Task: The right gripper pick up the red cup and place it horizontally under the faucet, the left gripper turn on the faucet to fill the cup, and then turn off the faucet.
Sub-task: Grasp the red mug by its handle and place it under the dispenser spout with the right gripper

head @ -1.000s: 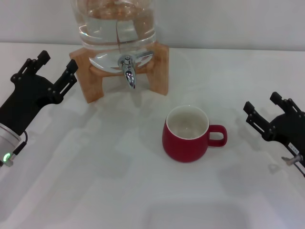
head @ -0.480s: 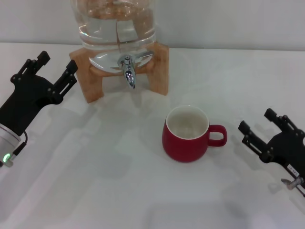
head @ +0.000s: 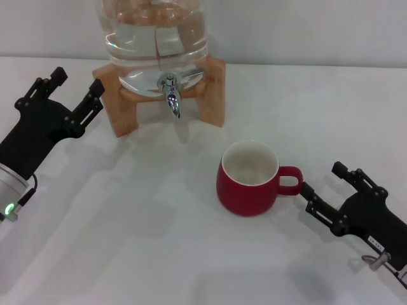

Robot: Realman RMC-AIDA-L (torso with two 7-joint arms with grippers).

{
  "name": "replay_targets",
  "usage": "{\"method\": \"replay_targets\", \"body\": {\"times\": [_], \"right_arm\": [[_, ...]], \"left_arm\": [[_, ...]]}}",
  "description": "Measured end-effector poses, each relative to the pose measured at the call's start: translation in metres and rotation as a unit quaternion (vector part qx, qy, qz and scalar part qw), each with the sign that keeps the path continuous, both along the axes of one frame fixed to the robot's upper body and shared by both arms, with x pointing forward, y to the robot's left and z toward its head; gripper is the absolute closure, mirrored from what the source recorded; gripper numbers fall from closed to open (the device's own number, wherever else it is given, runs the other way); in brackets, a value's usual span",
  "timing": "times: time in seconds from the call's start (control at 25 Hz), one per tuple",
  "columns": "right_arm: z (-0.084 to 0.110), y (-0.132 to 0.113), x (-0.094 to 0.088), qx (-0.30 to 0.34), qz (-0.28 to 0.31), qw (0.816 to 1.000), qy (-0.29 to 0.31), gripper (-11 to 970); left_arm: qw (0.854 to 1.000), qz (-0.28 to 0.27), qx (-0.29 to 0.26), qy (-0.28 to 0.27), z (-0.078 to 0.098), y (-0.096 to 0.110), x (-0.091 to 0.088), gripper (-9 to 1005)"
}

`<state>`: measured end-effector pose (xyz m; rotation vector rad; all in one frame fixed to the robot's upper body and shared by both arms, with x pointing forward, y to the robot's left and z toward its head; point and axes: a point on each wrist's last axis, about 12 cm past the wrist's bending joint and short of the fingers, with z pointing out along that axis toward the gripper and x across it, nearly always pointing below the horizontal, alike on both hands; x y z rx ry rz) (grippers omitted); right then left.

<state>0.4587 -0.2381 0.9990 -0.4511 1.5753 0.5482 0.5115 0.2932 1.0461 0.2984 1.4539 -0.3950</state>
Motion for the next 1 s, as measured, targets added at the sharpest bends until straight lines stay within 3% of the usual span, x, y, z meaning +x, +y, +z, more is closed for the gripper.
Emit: {"method": "replay_targets", "body": {"times": [1.0], "right_arm": [[-0.003, 0.021, 0.021, -0.050, 0.032, 0.998, 0.017, 161]], "left_arm": [[1.000, -0.001, 0.001, 0.000, 0.001, -0.002, 0.003, 239]]}}
